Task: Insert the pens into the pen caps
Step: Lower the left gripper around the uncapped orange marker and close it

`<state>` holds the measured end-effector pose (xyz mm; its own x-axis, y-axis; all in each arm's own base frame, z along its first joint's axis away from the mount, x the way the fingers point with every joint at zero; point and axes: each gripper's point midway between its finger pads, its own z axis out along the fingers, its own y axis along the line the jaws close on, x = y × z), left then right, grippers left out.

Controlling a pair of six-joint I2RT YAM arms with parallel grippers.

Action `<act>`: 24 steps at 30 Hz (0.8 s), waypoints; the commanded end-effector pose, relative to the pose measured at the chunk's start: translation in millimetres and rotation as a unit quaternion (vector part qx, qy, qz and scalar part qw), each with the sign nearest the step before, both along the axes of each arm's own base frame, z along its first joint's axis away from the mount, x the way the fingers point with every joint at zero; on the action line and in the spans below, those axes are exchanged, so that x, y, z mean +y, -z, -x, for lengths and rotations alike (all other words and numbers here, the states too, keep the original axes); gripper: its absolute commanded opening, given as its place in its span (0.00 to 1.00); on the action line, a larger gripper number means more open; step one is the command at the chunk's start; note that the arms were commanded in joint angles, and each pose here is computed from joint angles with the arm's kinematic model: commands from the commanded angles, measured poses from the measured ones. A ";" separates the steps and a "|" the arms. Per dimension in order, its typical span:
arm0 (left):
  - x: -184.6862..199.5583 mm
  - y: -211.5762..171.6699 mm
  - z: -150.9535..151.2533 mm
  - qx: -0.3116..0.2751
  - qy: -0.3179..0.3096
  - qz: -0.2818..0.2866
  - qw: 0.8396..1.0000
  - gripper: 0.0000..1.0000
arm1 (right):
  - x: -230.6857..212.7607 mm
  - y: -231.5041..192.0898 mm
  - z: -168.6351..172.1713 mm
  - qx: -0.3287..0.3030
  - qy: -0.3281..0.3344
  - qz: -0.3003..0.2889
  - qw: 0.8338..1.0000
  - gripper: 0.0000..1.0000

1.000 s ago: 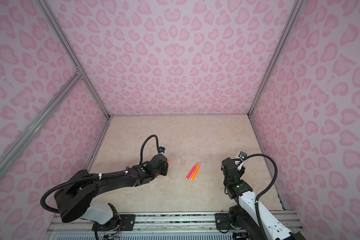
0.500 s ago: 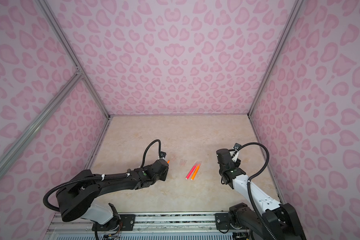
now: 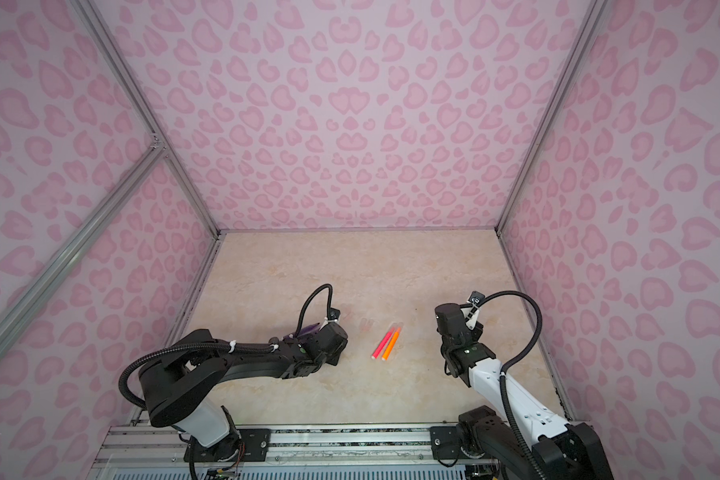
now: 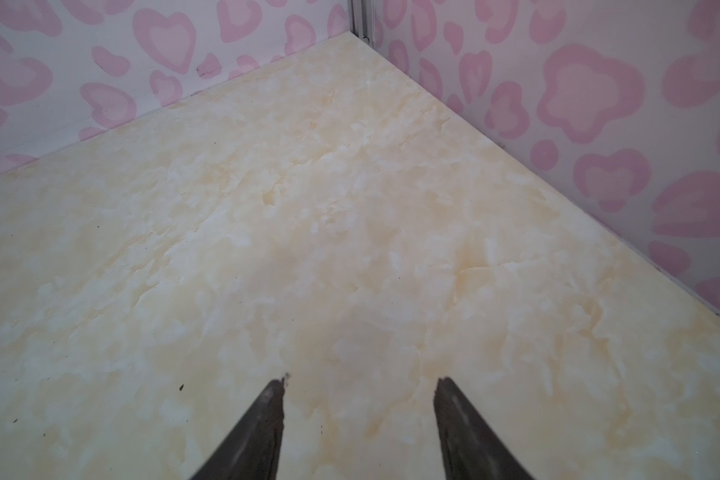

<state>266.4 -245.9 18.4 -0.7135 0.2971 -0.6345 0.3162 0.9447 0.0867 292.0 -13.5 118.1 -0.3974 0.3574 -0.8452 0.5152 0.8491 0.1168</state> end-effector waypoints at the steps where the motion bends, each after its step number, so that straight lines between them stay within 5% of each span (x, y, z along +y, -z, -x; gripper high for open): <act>1: -0.4 -4.8 4.1 0.001 0.004 -0.001 1.000 0.35 | -0.7 -2.5 2.4 -0.016 -0.002 -0.002 1.000 0.59; 11: 16.5 -39.3 -1.6 -0.065 -0.023 0.011 0.998 0.44 | 1.6 -4.7 4.4 -0.029 -0.013 -0.010 0.999 0.60; 24: 3.5 -9.4 -13.5 -0.046 -0.017 -0.031 0.998 0.45 | 0.8 -5.6 8.6 -0.038 -0.014 -0.015 0.999 0.60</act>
